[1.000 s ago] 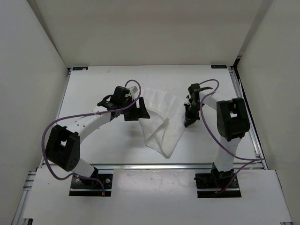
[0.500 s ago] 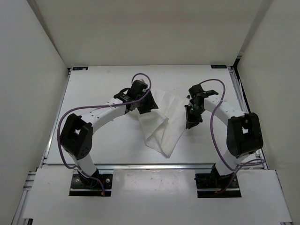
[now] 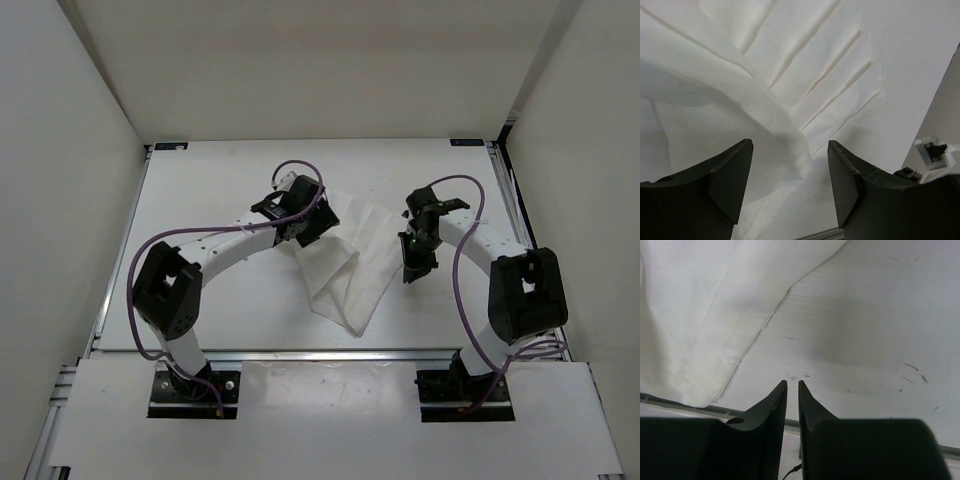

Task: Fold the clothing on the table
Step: Flatten the skirt out

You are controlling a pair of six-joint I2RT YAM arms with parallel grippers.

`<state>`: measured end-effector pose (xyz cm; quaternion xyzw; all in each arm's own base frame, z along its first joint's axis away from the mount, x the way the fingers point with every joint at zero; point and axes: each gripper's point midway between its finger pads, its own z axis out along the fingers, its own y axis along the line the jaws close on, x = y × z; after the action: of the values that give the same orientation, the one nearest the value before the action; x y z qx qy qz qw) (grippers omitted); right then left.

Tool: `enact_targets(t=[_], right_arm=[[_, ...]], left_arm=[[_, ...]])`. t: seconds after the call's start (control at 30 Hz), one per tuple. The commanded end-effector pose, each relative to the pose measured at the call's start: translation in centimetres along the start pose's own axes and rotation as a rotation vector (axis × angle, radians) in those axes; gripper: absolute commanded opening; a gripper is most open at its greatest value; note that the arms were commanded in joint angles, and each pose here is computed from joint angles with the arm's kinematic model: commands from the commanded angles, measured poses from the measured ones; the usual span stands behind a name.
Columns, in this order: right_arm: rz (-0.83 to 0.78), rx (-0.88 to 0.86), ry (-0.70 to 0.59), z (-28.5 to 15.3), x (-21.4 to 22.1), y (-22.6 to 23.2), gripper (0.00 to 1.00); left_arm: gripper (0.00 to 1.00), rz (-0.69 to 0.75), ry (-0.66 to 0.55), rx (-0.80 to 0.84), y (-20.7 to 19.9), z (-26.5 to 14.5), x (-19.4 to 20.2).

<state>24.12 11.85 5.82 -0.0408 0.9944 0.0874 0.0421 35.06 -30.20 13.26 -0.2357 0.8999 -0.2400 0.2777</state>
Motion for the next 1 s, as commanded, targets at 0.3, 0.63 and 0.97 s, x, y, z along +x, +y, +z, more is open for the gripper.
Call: enact_targets(t=[0.3,0.63,0.97], right_arm=[[-0.011,0.019,-0.058,-1.2,0.8,-1.5,0.2],[-0.004,0.02,-0.076,-1.2,1.5,-2.1,0.2],[-0.017,0.035,-0.089,-1.7,1.9,-1.8,0.19]], left_arm=[[0.72,-0.036,0.003,-0.025,-3.0,-0.5,1.8],[0.71,-0.054,0.02,-0.06,-1.6,0.2,3.1],[0.62,0.009,0.006,-0.086,-2.8,1.8,3.0]])
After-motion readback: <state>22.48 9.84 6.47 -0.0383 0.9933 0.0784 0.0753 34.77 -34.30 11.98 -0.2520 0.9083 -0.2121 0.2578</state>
